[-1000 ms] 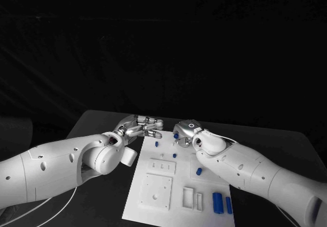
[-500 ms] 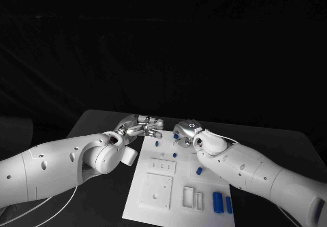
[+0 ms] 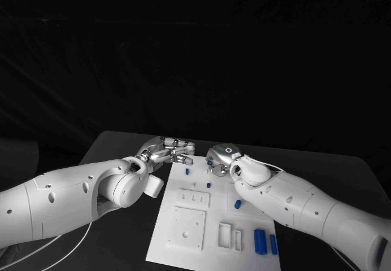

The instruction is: Assemble the parts on the task board

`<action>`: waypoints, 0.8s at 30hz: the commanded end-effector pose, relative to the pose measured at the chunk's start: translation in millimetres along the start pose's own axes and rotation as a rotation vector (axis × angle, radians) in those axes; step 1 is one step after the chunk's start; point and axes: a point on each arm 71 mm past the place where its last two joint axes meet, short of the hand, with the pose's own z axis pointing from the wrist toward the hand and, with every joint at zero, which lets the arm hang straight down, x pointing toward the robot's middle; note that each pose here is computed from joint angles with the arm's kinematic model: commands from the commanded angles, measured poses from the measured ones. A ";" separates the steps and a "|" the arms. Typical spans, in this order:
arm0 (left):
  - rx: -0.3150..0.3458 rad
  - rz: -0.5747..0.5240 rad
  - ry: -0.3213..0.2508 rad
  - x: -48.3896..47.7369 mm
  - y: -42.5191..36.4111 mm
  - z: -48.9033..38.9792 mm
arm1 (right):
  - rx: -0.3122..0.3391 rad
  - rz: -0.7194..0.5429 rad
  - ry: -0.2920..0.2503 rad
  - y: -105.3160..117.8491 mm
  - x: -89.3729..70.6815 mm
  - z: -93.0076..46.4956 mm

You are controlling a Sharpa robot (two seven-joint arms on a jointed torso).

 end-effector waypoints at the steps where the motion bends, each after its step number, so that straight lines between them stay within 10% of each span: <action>1: 0.005 0.003 0.006 1.2 -1.9 0.6 | -0.009 0.002 0.007 0.8 1.3 -0.5; 24: 0.003 0.000 0.017 2.9 -2.4 1.4 | 0.032 0.002 -0.052 -1.7 -1.2 1.1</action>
